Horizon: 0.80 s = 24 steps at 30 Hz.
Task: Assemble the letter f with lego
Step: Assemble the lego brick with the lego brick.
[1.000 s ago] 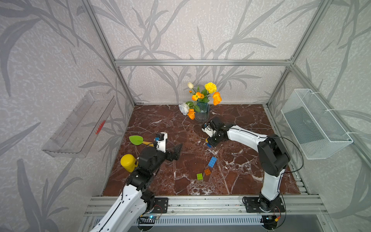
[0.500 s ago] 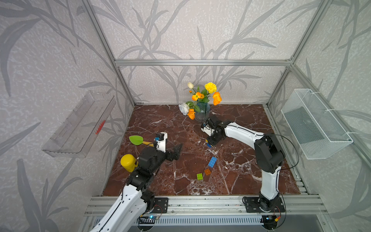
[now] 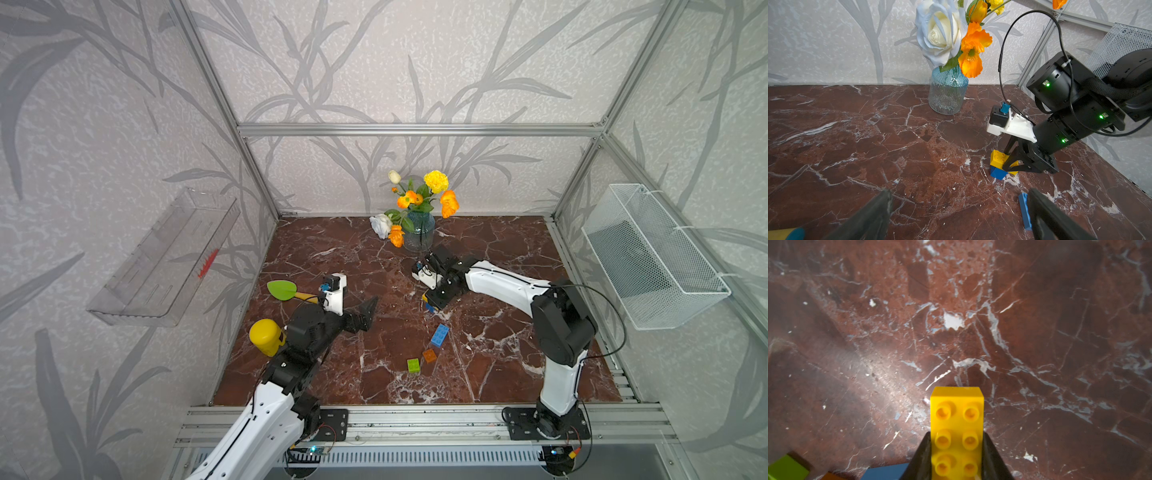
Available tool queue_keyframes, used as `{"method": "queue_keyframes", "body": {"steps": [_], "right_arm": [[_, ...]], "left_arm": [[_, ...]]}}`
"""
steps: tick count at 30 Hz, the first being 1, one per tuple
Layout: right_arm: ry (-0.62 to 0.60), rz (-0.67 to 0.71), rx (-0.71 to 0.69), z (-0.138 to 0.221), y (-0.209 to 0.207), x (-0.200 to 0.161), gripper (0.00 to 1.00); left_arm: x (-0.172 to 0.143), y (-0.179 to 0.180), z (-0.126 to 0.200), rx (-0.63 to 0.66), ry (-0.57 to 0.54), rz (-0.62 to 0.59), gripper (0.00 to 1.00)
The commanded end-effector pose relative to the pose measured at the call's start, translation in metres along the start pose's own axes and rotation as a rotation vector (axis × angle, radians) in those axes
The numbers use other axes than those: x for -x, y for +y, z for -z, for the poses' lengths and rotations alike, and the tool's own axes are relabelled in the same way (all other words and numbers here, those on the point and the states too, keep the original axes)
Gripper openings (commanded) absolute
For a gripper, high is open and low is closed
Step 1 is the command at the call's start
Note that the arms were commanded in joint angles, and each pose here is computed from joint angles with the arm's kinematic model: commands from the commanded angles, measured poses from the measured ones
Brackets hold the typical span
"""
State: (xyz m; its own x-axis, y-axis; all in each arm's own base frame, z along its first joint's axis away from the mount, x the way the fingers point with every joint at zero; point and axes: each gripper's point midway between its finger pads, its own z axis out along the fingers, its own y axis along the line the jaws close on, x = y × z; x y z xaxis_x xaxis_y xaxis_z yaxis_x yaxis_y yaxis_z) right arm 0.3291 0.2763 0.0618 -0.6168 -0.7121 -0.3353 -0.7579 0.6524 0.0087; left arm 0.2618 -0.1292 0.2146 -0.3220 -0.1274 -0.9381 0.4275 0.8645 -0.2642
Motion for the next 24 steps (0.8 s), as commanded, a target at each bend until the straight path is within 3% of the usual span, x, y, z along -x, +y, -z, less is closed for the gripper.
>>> {"method": "queue_keyframes", "body": {"steps": [1, 13, 18, 24], "right_arm": [[-0.038, 0.058, 0.016, 0.014, 0.011, 0.006, 0.06], [-0.047, 0.094, 0.018, 0.008, 0.021, 0.010, 0.15], [-0.046, 0.092, 0.012, 0.008, 0.020, 0.011, 0.28], [-0.040, 0.088, 0.010, 0.006, 0.019, 0.010, 0.34]], "left_arm": [[0.005, -0.005, 0.001, -0.021, -0.017, 0.007, 0.99], [0.005, -0.006, 0.002, -0.025, -0.020, 0.009, 0.99], [0.003, -0.007, 0.001, -0.035, -0.014, 0.009, 0.99], [0.003, -0.007, 0.000, -0.036, -0.012, 0.011, 0.99]]}}
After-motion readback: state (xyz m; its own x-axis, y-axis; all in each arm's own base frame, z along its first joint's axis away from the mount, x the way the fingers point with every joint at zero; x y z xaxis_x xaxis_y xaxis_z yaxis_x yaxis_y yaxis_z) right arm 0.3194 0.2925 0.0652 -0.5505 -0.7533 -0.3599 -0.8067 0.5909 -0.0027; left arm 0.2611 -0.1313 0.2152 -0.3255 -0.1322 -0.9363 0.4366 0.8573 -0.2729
